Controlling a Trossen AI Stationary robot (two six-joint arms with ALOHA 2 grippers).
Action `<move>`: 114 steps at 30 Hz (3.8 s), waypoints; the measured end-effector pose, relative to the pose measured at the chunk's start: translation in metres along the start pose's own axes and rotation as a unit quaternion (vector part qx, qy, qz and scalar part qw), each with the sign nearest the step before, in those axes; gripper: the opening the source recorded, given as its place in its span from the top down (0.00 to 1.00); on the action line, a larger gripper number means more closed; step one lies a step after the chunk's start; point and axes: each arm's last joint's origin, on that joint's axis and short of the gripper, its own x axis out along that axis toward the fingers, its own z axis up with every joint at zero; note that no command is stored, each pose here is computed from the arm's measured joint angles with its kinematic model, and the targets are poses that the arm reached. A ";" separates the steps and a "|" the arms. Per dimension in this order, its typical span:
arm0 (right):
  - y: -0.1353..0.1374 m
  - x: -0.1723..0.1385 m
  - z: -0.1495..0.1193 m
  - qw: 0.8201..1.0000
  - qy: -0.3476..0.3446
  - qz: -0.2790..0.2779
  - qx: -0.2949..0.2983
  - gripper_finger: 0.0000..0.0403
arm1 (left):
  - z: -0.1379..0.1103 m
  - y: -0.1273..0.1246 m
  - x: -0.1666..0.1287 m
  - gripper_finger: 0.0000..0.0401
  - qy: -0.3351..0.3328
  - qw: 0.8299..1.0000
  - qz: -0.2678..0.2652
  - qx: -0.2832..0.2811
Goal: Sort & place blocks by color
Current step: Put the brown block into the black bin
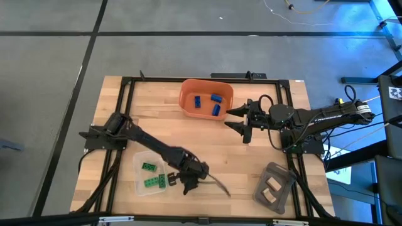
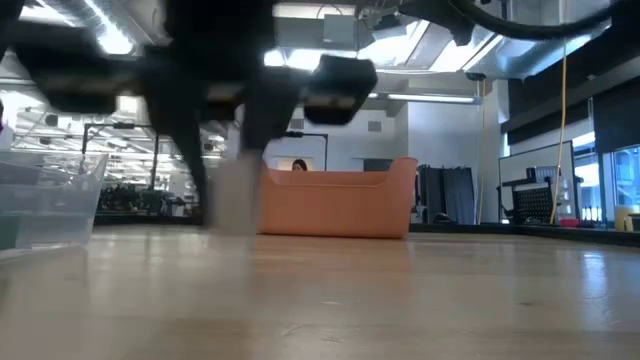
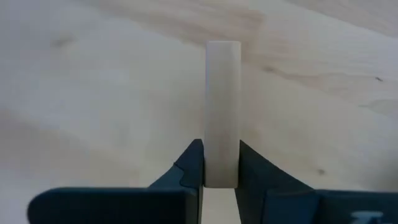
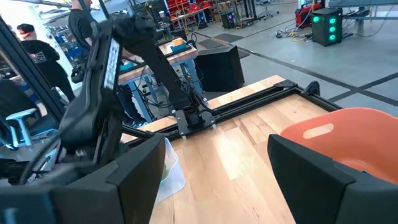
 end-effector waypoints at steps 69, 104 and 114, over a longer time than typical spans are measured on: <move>0.013 0.067 -0.025 0.998 -0.043 0.039 0.026 0.30 | -0.074 0.001 -0.171 0.89 -0.444 0.645 0.380 -0.492; 0.007 -0.008 0.015 1.000 -0.004 0.017 0.004 0.86 | -0.099 -0.049 -0.249 0.56 -0.416 0.650 0.390 -0.503; -0.002 -0.052 0.030 1.000 -0.006 0.011 0.004 0.86 | -0.115 -0.115 -0.261 0.56 -0.505 0.576 0.448 -0.461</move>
